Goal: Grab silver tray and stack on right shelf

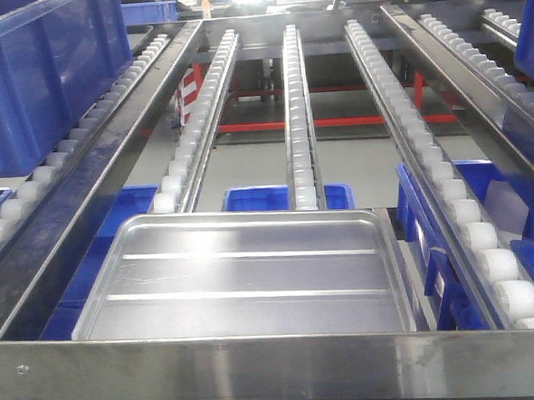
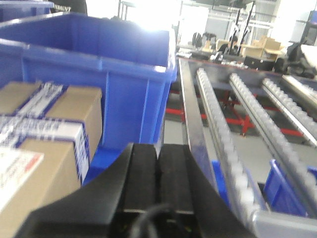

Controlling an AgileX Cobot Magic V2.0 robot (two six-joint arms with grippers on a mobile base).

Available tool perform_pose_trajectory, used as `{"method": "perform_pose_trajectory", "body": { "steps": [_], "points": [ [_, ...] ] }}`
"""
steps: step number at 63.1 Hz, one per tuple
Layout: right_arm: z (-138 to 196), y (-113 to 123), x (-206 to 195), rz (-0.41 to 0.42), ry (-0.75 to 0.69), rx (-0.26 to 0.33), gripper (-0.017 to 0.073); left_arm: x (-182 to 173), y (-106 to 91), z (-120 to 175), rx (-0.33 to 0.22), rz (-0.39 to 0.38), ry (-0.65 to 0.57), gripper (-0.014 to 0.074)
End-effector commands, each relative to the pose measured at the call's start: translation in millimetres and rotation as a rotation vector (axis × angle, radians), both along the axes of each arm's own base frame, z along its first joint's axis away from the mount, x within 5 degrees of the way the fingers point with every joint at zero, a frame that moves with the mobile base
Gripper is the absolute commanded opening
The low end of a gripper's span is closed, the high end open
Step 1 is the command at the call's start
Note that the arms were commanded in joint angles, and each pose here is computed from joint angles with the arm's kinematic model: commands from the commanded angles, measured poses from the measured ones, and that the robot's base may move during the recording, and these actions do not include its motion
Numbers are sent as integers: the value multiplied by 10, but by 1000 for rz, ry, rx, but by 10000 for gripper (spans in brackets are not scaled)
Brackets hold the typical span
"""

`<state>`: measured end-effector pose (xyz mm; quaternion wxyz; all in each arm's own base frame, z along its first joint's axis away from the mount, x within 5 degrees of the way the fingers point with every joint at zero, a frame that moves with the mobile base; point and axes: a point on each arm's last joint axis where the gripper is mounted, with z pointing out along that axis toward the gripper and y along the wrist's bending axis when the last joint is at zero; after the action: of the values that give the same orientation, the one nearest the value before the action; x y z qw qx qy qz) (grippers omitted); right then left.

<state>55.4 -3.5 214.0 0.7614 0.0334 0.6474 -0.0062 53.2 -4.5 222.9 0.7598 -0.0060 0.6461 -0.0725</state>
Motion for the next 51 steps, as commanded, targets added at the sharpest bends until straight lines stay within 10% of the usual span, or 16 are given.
{"method": "perform_pose_trajectory", "body": {
  "steps": [1,24,35,51],
  "points": [
    [424,-5,-132,-18,-260,-20,57,-114,11,473,1,6,-153,-100],
    [1131,41,-24,69,-59,7,72,362,-37,1142,140,-5,327,-97],
    [1136,110,231,153,160,13,299,777,-84,1162,123,-23,468,-85],
    [1249,400,538,390,349,98,469,1063,-205,1227,54,-115,643,332]
  ]
}}
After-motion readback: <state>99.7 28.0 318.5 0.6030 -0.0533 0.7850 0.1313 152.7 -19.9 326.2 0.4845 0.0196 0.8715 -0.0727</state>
